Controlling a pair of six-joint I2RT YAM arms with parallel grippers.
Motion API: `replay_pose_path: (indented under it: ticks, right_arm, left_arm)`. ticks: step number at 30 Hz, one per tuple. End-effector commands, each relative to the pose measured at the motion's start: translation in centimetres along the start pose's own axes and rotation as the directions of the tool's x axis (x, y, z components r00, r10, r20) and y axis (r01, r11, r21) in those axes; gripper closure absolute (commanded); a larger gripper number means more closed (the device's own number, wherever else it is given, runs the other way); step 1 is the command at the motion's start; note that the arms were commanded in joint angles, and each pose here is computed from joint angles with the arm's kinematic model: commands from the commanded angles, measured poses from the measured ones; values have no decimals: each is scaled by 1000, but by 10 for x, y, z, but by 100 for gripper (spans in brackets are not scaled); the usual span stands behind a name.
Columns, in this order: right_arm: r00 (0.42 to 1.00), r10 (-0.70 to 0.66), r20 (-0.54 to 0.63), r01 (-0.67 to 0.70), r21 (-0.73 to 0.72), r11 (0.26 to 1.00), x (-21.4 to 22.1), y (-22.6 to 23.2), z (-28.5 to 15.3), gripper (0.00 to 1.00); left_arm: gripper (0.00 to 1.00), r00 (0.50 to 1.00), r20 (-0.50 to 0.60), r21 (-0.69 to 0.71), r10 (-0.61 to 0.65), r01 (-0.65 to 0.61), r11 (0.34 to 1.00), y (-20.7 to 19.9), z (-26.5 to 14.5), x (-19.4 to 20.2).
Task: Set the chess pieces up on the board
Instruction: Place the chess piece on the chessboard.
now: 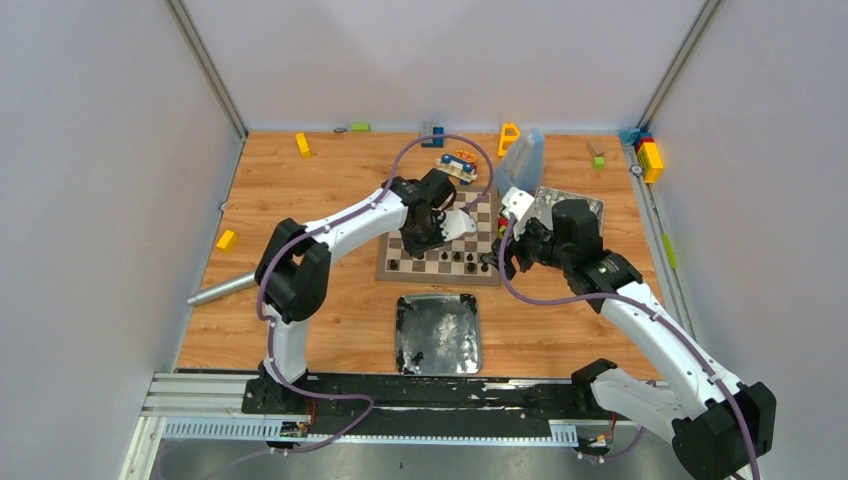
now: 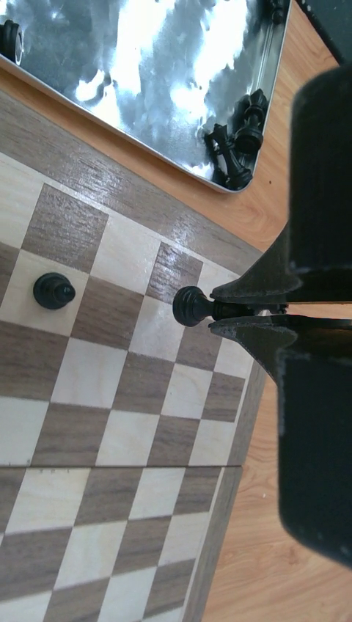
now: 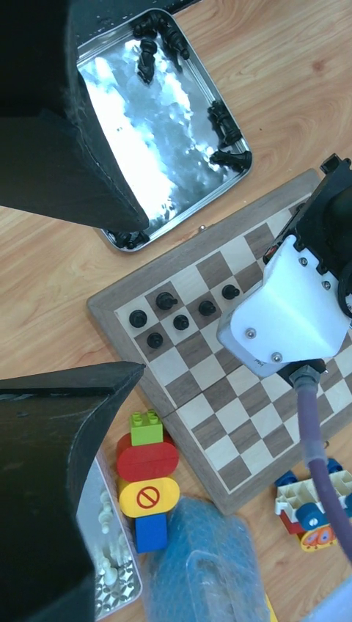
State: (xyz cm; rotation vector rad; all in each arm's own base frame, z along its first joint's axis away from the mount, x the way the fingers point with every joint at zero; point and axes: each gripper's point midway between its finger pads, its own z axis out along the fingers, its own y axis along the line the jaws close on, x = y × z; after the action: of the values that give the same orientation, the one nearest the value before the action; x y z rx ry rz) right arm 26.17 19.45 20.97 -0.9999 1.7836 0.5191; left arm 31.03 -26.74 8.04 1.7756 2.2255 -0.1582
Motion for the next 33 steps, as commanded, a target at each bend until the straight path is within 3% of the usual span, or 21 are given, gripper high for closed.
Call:
replay_pose_path:
  ticks: [1,12,33]
  right_arm:
    - [1000,4,7,-4,6,1000,0,0,-4,34]
    - [1000,7,-1,-7,-6,1000,4,2,-3,34]
    - [1000,14,-11,-14,-23,1000,8,4,-1,35]
  left_arm:
    - [98,997,-81,7,-12,12,1000,-7,3,3]
    - [94,989,-145,37,-12,17,999,-12,12,5]
    - [84,989,-150,71,-8,19,997,-19,15,-4]
